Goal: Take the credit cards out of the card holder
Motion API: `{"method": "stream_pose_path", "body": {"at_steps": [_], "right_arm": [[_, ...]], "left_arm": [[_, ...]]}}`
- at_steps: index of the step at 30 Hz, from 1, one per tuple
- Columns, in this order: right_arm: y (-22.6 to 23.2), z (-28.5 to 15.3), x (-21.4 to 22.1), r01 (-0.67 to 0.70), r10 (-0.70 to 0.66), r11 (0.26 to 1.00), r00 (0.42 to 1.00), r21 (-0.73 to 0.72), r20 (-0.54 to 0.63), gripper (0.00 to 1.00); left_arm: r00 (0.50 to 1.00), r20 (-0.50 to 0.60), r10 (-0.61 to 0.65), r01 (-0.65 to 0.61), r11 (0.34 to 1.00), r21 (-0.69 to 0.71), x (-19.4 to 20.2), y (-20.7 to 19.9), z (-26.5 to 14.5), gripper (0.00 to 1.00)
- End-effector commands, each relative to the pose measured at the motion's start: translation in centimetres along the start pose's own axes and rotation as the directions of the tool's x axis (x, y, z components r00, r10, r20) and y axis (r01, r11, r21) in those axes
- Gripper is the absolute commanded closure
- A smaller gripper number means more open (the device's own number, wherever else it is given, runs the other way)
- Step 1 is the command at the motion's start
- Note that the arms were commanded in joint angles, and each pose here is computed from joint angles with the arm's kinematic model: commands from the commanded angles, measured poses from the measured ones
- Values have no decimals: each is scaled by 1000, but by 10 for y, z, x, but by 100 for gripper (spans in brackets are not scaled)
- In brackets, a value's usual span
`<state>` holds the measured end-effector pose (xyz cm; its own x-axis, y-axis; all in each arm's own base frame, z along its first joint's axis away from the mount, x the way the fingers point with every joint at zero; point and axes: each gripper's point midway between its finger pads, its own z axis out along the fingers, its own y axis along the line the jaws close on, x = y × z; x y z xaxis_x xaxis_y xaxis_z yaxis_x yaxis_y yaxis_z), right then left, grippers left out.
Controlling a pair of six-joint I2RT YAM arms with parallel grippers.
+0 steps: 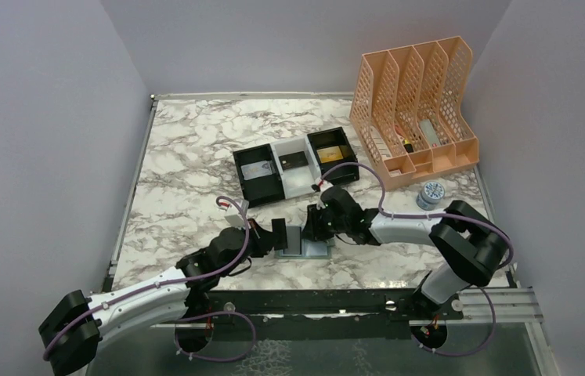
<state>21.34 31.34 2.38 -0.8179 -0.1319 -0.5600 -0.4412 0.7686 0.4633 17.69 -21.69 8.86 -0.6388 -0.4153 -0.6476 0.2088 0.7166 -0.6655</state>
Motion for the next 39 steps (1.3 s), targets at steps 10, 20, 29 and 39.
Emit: {"method": "stream_pose_path", "body": {"at_steps": [10, 20, 29, 39], "right_arm": [[10, -76, -45, 52, -39, 998, 948, -35, 315, 38], [34, -111, -99, 126, 43, 937, 884, -325, 466, 33], [58, -123, -122, 232, 15, 892, 842, -387, 540, 32], [75, -108, -89, 215, -3, 815, 930, -537, 368, 37]], "left_arm": [[990, -56, 126, -114, 976, 187, 1, -30, 12, 100], [995, -29, 99, -77, 903, 423, -31, -66, 0, 100], [998, 53, 29, -53, 839, 541, -66, -98, 4, 100], [993, 79, -88, 32, 845, 533, -63, -81, -7, 100]]}}
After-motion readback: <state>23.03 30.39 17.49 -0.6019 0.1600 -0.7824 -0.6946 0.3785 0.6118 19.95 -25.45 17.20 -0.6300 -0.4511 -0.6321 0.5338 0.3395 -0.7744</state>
